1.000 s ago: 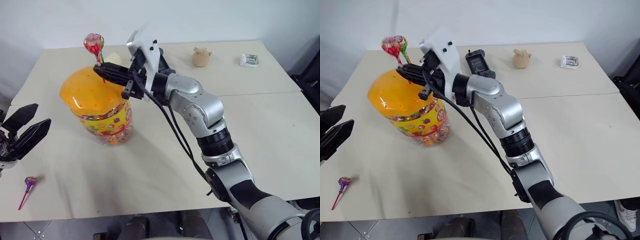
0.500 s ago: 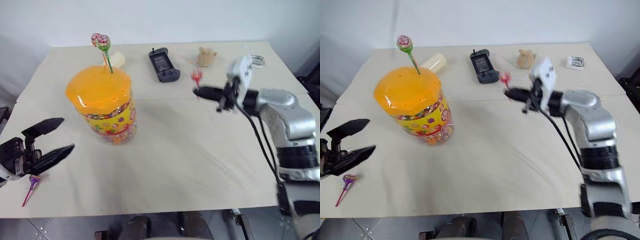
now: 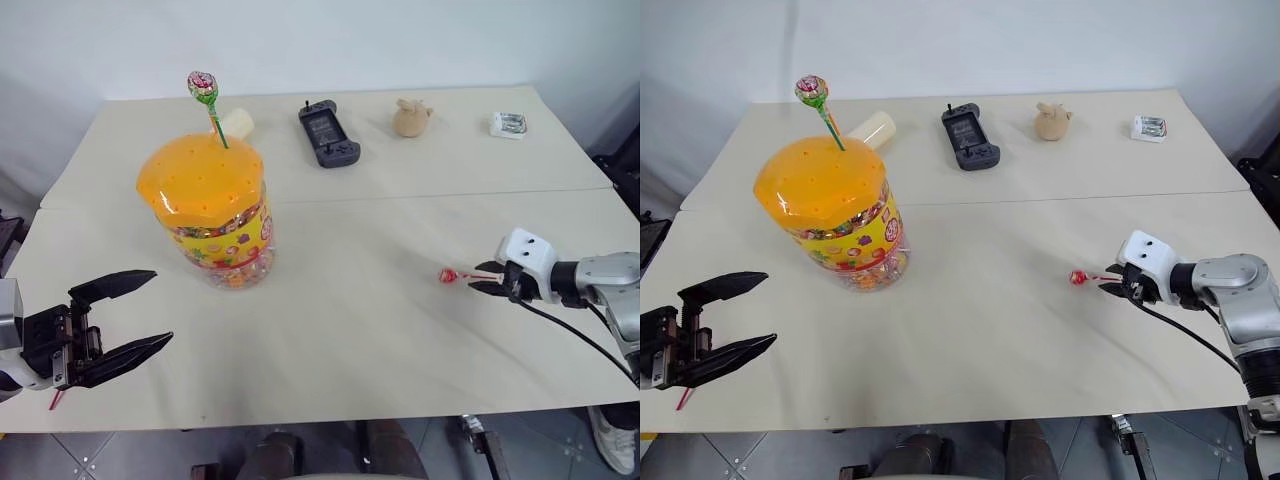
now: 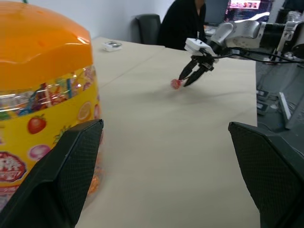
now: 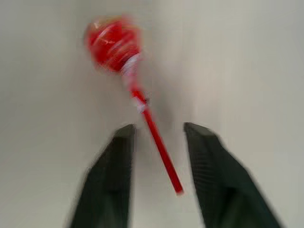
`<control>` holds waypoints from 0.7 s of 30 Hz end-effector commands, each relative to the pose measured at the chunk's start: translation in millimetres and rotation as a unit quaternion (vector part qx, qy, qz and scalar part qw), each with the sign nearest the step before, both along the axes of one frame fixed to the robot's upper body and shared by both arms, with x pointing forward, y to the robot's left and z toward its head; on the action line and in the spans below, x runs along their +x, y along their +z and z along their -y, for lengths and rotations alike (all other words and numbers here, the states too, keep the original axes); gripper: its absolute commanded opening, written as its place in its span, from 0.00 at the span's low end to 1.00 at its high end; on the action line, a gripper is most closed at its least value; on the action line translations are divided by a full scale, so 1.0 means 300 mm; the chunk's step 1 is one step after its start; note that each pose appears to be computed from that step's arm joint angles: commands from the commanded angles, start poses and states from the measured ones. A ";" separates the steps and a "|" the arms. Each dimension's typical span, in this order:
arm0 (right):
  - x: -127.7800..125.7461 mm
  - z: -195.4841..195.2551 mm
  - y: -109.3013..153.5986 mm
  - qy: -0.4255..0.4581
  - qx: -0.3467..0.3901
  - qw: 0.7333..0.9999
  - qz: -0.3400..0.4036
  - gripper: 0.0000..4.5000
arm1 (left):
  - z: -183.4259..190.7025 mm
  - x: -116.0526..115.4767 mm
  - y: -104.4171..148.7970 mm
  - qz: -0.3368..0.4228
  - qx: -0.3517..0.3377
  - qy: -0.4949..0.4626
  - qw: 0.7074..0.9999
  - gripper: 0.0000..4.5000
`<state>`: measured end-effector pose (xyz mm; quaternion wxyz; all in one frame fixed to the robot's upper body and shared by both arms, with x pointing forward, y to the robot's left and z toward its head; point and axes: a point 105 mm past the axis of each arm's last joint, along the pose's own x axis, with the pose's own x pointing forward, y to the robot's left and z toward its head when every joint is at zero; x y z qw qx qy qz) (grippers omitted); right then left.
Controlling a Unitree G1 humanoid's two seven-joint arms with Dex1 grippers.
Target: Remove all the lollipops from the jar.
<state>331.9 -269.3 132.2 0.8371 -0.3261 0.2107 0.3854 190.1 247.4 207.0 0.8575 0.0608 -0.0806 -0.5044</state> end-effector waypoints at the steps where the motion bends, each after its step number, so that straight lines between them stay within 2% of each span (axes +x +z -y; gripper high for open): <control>1: -0.008 -0.090 0.091 0.076 0.072 0.994 0.039 0.67 | -0.031 0.009 0.022 0.023 -0.021 0.033 0.999 1.00; 4: -0.011 -0.186 0.201 0.135 0.163 0.974 0.075 0.90 | -0.064 0.019 0.049 0.039 -0.058 0.064 0.995 1.00; 7: -0.010 -0.339 0.365 0.202 0.284 0.931 0.113 0.90 | -0.145 0.037 0.107 0.079 -0.135 0.134 0.979 1.00; 10: 0.000 -0.507 0.508 0.235 0.387 0.883 0.120 0.90 | -0.209 0.038 0.113 0.090 -0.173 0.181 0.964 1.00; 15: 0.000 -0.768 0.633 0.277 0.435 0.851 0.098 0.90 | -0.242 0.033 0.094 0.081 -0.191 0.200 0.957 1.00; 21: 0.016 -0.993 0.690 0.282 0.428 0.854 0.090 0.90 | -0.209 0.040 0.084 0.068 -0.193 0.176 0.963 1.00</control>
